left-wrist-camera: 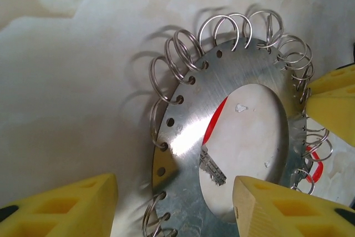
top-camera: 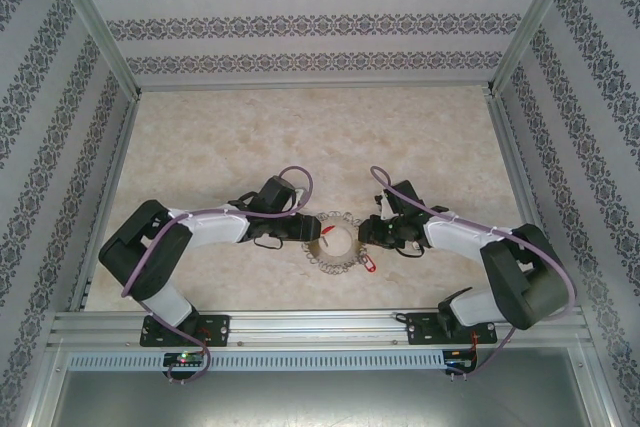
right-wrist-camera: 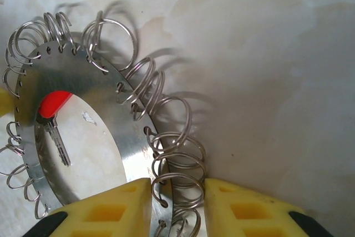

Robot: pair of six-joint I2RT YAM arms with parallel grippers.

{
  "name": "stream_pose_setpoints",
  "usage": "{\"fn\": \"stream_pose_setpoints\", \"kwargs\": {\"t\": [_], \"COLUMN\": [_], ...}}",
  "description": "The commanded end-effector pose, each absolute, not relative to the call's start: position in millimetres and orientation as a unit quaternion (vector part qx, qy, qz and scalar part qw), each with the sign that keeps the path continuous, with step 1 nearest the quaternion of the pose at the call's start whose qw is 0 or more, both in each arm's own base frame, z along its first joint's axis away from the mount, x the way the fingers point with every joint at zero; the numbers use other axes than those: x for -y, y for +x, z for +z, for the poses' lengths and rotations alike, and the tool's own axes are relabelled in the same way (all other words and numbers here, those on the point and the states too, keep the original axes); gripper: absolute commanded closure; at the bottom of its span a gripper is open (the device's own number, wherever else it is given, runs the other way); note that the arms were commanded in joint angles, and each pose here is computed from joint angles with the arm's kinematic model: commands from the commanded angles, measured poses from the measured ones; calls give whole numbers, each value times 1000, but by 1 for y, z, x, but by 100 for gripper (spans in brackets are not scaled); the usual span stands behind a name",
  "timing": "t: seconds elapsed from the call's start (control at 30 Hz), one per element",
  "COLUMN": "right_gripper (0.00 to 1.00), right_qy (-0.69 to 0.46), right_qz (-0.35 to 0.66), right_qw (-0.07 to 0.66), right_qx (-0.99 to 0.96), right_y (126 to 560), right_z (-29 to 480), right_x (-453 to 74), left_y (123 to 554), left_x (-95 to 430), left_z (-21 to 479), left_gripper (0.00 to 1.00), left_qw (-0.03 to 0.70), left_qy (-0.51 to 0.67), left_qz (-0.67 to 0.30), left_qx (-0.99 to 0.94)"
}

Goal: Put the keys on the keyring

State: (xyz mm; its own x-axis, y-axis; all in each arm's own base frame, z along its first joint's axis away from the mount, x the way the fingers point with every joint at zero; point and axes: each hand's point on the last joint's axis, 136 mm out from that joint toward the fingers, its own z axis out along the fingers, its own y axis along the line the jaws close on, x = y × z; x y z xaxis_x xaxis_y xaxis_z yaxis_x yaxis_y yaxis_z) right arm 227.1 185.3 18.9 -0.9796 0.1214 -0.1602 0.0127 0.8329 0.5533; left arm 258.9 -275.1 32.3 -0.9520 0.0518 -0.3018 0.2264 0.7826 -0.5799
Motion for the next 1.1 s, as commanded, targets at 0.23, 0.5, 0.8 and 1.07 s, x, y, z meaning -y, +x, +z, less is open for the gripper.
{"fn": "stream_pose_setpoints", "kwargs": {"t": [0.23, 0.5, 0.8, 1.07], "right_gripper": [71, 71, 69, 71], "right_qy": [1, -5, -13, -7], "right_qz": [348, 363, 396, 393], "right_qw": [88, 111, 109, 105], "right_qx": [-933, -925, -912, -914], "right_y": [227, 230, 227, 228], "right_z": [22, 36, 41, 34], "right_x": [-213, -215, -223, -222], "left_y": [262, 266, 266, 268], "left_x": [283, 283, 285, 286], "left_z": [28, 30, 34, 46], "left_gripper": [49, 53, 61, 63], "left_qw": [118, 123, 126, 140], "left_qy": [84, 83, 85, 84], "left_qz": [-335, -333, -337, -348], "left_qx": [-931, -931, -929, -923]}}
